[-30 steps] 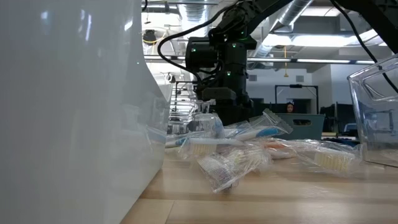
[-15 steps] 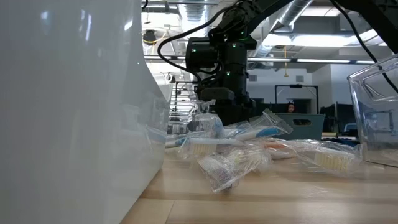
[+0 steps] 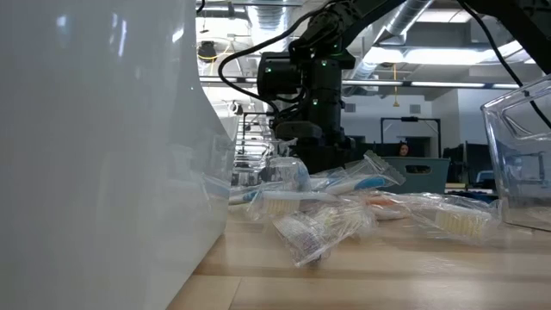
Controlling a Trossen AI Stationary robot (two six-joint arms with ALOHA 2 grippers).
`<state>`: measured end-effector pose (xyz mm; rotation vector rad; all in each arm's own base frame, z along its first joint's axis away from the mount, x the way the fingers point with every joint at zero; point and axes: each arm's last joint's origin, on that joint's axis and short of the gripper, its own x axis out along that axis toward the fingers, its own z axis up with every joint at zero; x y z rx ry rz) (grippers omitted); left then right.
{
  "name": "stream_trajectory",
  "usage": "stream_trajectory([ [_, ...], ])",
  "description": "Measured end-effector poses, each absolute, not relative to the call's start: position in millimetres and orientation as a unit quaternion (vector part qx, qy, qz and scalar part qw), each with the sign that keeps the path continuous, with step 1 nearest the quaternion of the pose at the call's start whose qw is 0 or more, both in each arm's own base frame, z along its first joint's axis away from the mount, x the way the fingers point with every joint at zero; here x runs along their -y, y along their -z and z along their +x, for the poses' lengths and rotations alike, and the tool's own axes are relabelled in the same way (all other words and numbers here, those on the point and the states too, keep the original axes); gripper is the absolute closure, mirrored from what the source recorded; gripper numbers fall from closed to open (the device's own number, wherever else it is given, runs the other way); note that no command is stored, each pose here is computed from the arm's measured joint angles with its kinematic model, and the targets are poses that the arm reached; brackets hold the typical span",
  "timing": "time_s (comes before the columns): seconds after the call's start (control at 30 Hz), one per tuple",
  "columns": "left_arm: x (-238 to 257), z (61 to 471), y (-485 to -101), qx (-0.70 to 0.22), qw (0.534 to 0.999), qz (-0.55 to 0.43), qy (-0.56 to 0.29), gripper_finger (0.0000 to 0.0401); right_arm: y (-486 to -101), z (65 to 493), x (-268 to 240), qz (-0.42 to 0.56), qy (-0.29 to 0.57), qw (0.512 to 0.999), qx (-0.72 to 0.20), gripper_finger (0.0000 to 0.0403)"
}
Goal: Pick & Place Toothbrushes
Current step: Put the purple toothbrush into the green bin
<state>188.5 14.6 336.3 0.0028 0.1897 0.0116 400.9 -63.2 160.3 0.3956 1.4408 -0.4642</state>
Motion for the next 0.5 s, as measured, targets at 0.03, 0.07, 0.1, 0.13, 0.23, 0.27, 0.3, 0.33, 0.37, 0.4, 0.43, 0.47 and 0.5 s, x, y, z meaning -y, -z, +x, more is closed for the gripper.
stream_trajectory([
  [0.03, -14.6, 188.5, -336.3, -0.095, 0.995, 0.001, -0.006, 0.0376, -160.3, 401.0, 63.2, 0.179, 0.210, 0.709, -0.649, 0.0209],
  [0.07, -14.6, 188.6, -336.2, -0.095, 0.995, 0.001, -0.006, 0.0376, -160.3, 401.2, 63.2, 0.180, 0.210, 0.710, -0.648, 0.0209],
  [0.1, -14.6, 188.5, -336.3, -0.095, 0.995, 0.001, -0.006, 0.0376, -160.3, 401.5, 63.2, 0.179, 0.210, 0.711, -0.647, 0.0209],
  [0.13, -14.6, 188.6, -336.2, -0.095, 0.995, 0.001, -0.006, 0.0376, -160.3, 401.6, 62.7, 0.177, 0.209, 0.712, -0.647, 0.0208],
  [0.23, -14.6, 188.6, -336.2, -0.095, 0.995, 0.001, -0.006, 0.0376, -160.3, 401.3, 60.8, 0.163, 0.213, 0.712, -0.649, 0.0207],
  [0.27, -14.6, 188.6, -336.2, -0.095, 0.995, 0.001, -0.006, 0.0376, -160.3, 400.8, 60.6, 0.161, 0.214, 0.710, -0.651, 0.0207],
  [0.3, -14.6, 188.6, -336.2, -0.095, 0.995, 0.001, -0.006, 0.0376, -160.2, 400.5, 60.6, 0.161, 0.214, 0.709, -0.652, 0.0207],
  [0.33, -14.6, 188.6, -336.2, -0.095, 0.995, 0.001, -0.006, 0.0376, -160.2, 400.1, 60.5, 0.160, 0.215, 0.708, -0.654, 0.0208],
  [0.37, -14.6, 188.6, -336.2, -0.095, 0.995, 0.001, -0.006, 0.0376, -160.2, 399.9, 60.5, 0.160, 0.215, 0.707, -0.654, 0.0208],
  [0.4, -14.6, 188.6, -336.2, -0.095, 0.995, 0.001, -0.006, 0.0376, -160.2, 399.9, 60.5, 0.160, 0.215, 0.707, -0.654, 0.0208],
  [0.43, -14.6, 188.5, -336.2, -0.095, 0.995, 0.001, -0.006, 0.0376, -160.2, 400.0, 60.7, 0.160, 0.215, 0.707, -0.654, 0.0209],
  [0.47, -14.6, 188.5, -336.3, -0.095, 0.995, 0.001, -0.006, 0.0376, -160.2, 400.0, 60.7, 0.160, 0.215, 0.708, -0.654, 0.0209],
  [0.5, -14.6, 188.6, -336.2, -0.095, 0.995, 0.001, -0.006, 0.0376, -160.1, 400.0, 60.8, 0.160, 0.215, 0.708, -0.654, 0.0209],
])
